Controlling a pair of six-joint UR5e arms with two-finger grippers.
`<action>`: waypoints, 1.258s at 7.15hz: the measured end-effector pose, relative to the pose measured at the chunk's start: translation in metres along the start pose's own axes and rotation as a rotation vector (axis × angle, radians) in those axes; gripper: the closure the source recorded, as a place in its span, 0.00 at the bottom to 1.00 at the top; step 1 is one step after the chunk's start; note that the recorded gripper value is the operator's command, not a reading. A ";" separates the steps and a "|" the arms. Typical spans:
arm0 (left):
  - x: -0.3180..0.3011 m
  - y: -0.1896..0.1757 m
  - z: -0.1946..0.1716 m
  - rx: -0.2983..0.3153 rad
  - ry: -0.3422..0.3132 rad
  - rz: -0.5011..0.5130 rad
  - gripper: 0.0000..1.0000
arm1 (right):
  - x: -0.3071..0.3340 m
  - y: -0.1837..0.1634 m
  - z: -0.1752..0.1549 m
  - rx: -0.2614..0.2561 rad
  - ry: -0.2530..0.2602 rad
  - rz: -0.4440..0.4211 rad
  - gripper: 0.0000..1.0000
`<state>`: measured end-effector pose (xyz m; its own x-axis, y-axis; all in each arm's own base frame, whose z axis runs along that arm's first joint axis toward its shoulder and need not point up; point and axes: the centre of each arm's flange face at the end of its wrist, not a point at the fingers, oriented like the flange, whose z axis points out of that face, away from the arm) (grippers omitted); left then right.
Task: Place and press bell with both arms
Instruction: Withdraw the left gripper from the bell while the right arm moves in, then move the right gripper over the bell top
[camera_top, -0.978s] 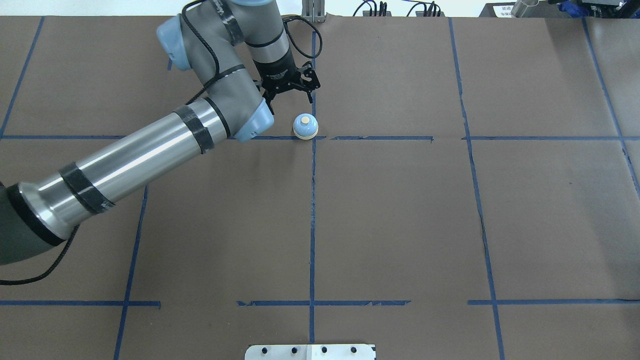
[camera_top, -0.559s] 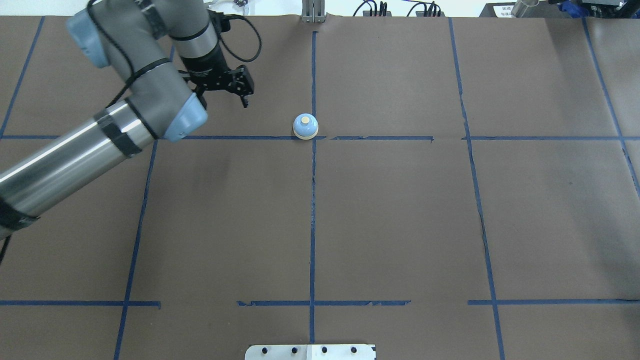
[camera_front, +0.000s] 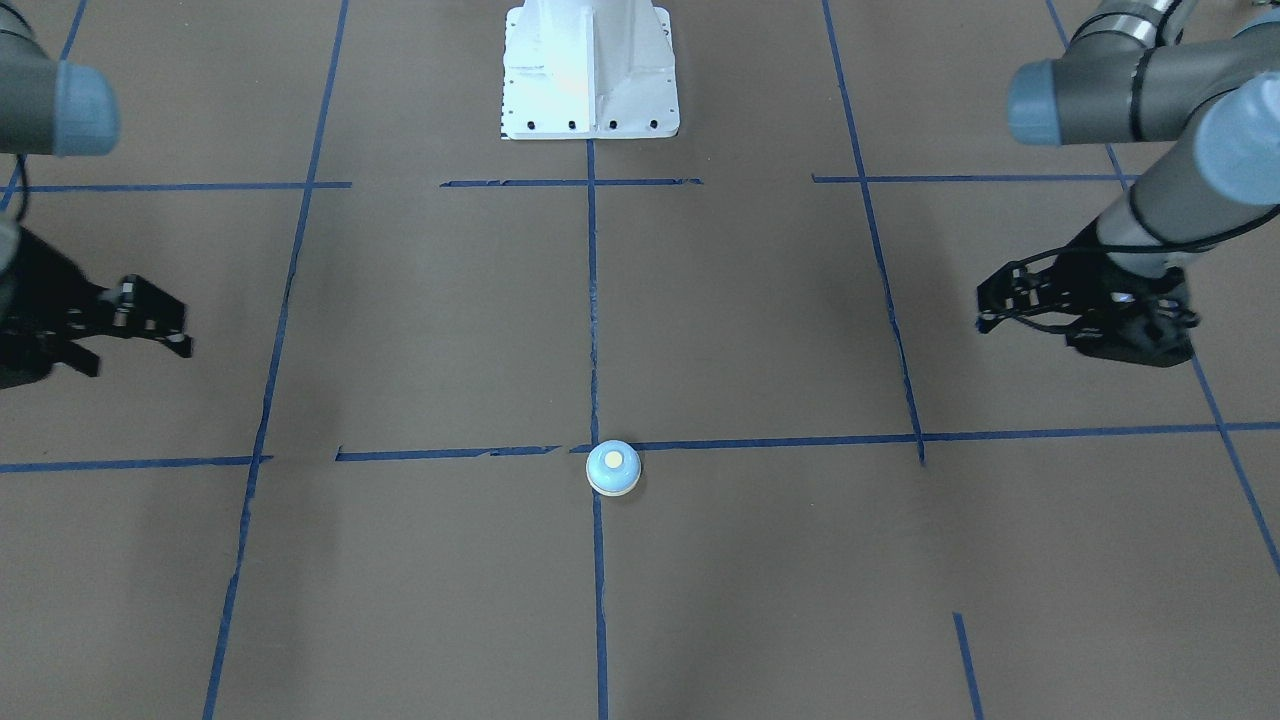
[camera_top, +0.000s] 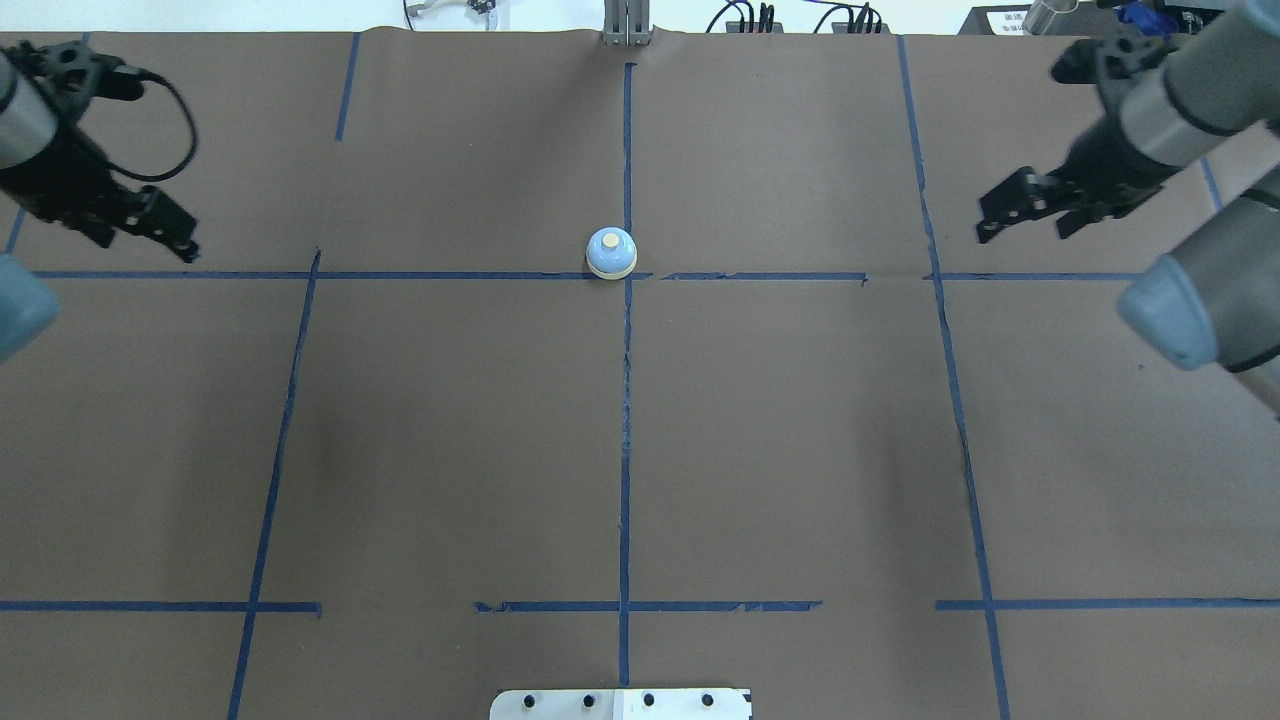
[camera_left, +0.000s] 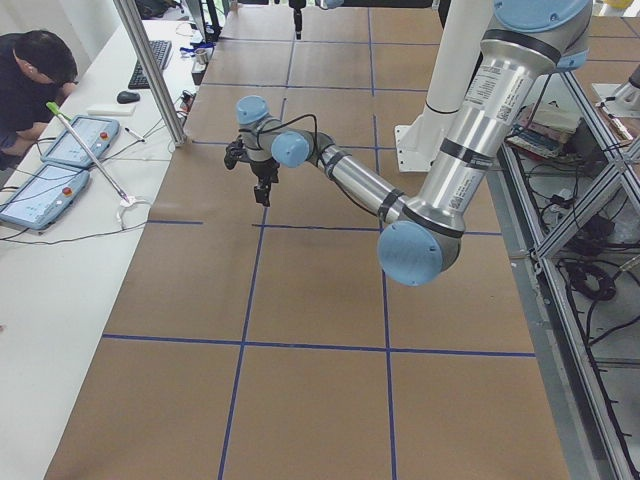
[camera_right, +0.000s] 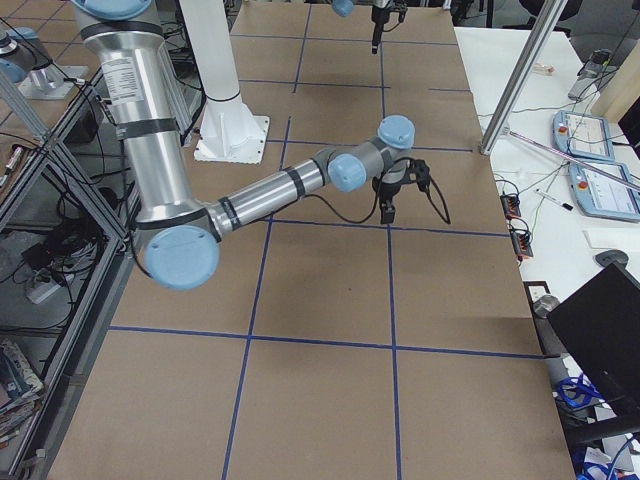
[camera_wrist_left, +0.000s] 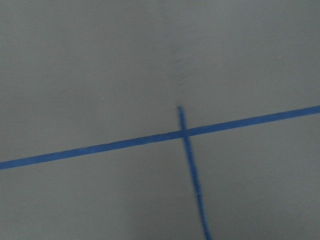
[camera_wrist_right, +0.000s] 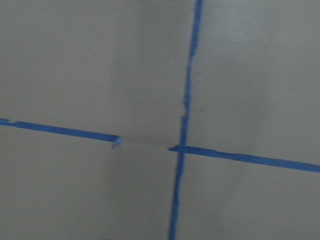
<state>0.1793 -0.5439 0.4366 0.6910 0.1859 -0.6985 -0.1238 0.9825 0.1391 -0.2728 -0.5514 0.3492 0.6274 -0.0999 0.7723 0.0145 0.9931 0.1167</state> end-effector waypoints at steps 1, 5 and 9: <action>-0.066 0.026 -0.008 0.000 -0.032 -0.005 0.00 | -0.072 -0.011 0.018 0.010 -0.007 0.040 0.00; -0.231 0.149 -0.022 -0.030 -0.053 -0.079 0.00 | -0.271 -0.069 0.076 0.031 0.049 0.105 0.76; -0.245 0.172 -0.026 -0.022 -0.028 -0.114 0.00 | -0.369 -0.094 0.118 0.087 0.132 0.157 1.00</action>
<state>-0.0299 -0.4199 0.6130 0.7211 0.0734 -0.6889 -0.0593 0.9973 0.0442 -0.5976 -0.6148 0.1271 0.7130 0.0703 0.6977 -0.1552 0.9861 0.0593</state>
